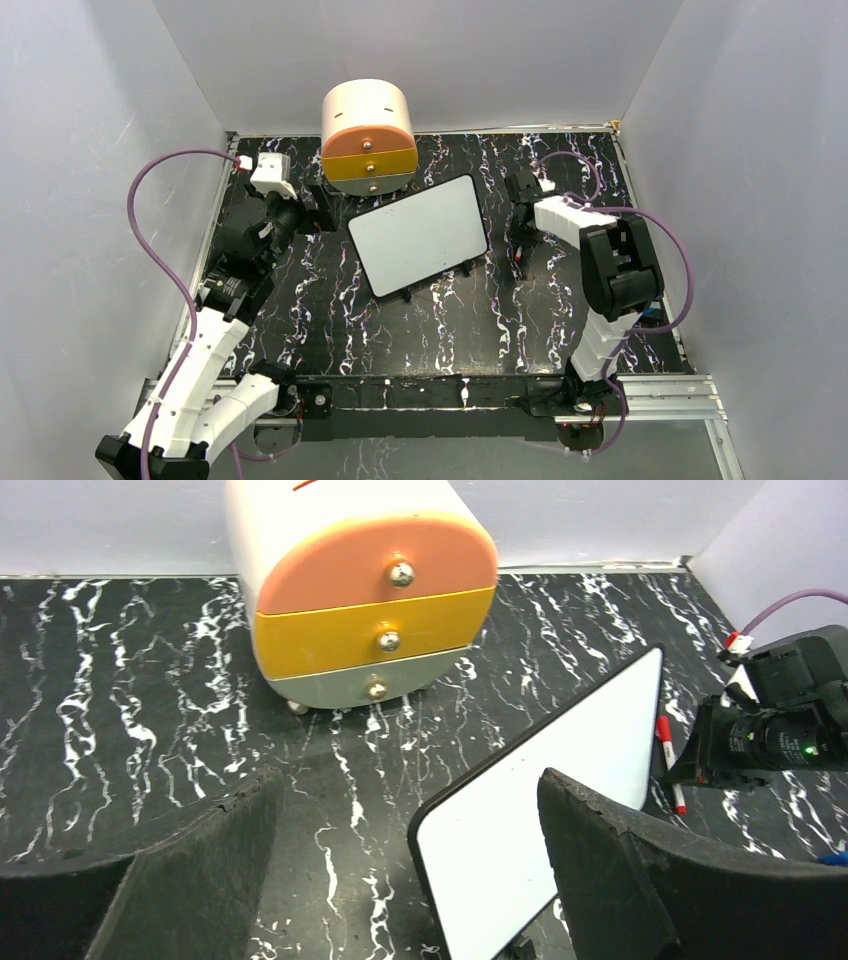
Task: Write a sentence on the whiteboard
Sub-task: Pick up the whiteboard marker at the center of the board.
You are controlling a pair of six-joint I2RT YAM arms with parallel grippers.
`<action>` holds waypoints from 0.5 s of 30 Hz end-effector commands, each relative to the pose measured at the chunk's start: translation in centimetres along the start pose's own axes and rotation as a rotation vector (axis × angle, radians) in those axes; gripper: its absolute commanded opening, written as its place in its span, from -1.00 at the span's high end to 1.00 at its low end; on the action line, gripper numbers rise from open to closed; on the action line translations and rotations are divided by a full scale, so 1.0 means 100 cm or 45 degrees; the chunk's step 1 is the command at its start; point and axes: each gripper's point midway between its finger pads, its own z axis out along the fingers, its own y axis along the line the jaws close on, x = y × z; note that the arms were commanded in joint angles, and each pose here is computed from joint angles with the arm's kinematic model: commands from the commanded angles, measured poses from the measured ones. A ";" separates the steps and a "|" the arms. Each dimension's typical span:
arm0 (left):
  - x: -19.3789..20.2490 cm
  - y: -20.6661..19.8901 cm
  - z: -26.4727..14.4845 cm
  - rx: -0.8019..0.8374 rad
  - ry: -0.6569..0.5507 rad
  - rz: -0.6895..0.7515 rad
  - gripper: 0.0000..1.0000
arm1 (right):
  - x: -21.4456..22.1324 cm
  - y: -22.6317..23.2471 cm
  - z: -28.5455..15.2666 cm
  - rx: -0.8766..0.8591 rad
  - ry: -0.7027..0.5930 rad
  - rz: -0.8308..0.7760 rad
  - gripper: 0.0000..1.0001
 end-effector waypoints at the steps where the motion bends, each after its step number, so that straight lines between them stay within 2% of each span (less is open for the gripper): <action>1: 0.002 -0.020 0.002 0.144 0.004 -0.025 -0.87 | 0.018 -0.018 -0.020 0.008 0.003 -0.050 0.98; 7: 0.007 -0.039 0.000 0.267 0.089 -0.061 -0.87 | 0.021 -0.022 -0.059 -0.052 -0.099 -0.137 1.00; 10: 0.017 -0.046 -0.002 0.313 0.173 -0.080 -0.87 | 0.019 -0.015 -0.089 -0.144 -0.199 -0.195 1.00; 15: 0.019 -0.061 -0.014 0.397 0.214 -0.186 -0.87 | 0.017 0.008 -0.139 -0.383 -0.363 -0.287 1.00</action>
